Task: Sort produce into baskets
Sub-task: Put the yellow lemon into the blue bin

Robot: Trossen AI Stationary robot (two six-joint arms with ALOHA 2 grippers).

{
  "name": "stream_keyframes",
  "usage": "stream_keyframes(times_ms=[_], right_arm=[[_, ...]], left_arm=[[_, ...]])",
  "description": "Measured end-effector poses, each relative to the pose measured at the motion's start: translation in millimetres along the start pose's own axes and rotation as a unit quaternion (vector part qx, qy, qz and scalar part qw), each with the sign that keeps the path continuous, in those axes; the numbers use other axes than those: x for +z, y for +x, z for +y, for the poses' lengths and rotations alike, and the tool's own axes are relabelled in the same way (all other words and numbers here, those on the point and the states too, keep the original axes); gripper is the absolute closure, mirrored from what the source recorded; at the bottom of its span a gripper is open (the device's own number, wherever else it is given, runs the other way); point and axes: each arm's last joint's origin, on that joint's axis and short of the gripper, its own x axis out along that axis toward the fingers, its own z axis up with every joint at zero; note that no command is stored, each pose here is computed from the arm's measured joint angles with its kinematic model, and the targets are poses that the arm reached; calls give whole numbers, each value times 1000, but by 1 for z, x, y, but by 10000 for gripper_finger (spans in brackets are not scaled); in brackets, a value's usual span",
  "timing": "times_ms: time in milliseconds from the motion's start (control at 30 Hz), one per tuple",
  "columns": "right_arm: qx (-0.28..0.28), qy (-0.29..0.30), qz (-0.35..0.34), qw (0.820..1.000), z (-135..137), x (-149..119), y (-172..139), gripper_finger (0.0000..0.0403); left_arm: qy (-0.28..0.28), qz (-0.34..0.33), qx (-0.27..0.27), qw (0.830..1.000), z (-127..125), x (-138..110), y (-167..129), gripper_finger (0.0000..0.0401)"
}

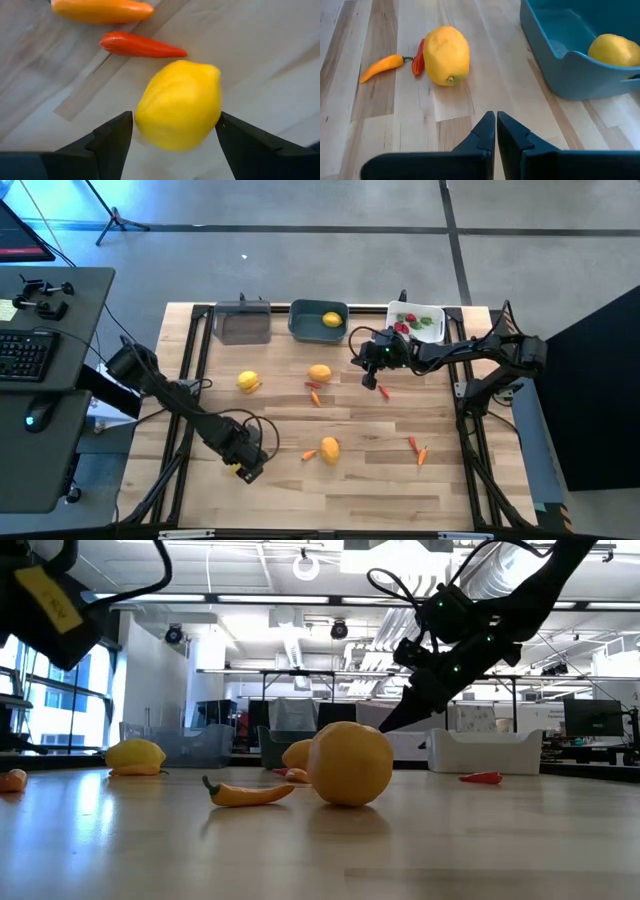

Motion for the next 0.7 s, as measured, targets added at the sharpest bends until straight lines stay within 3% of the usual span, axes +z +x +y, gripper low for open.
stream_keyframes(times_ms=[200, 433, 533, 700], right_arm=[[1, -1, 0, 1000, 0, 0, 0, 396], [1, -1, 0, 1000, 0, 0, 0, 396], [1, -2, 0, 1000, 0, 0, 0, 396], [1, -2, 0, 1000, 0, 0, 0, 396]], left_arm=[[0, 2, 15, 1000, -1, 2, 8, 143], [27, -2, -5, 1000, 1, 6, -2, 239], [37, -14, -29, 999, 6, 19, -16, 268], [43, -79, -57, 994, 30, 57, -50, 270]])
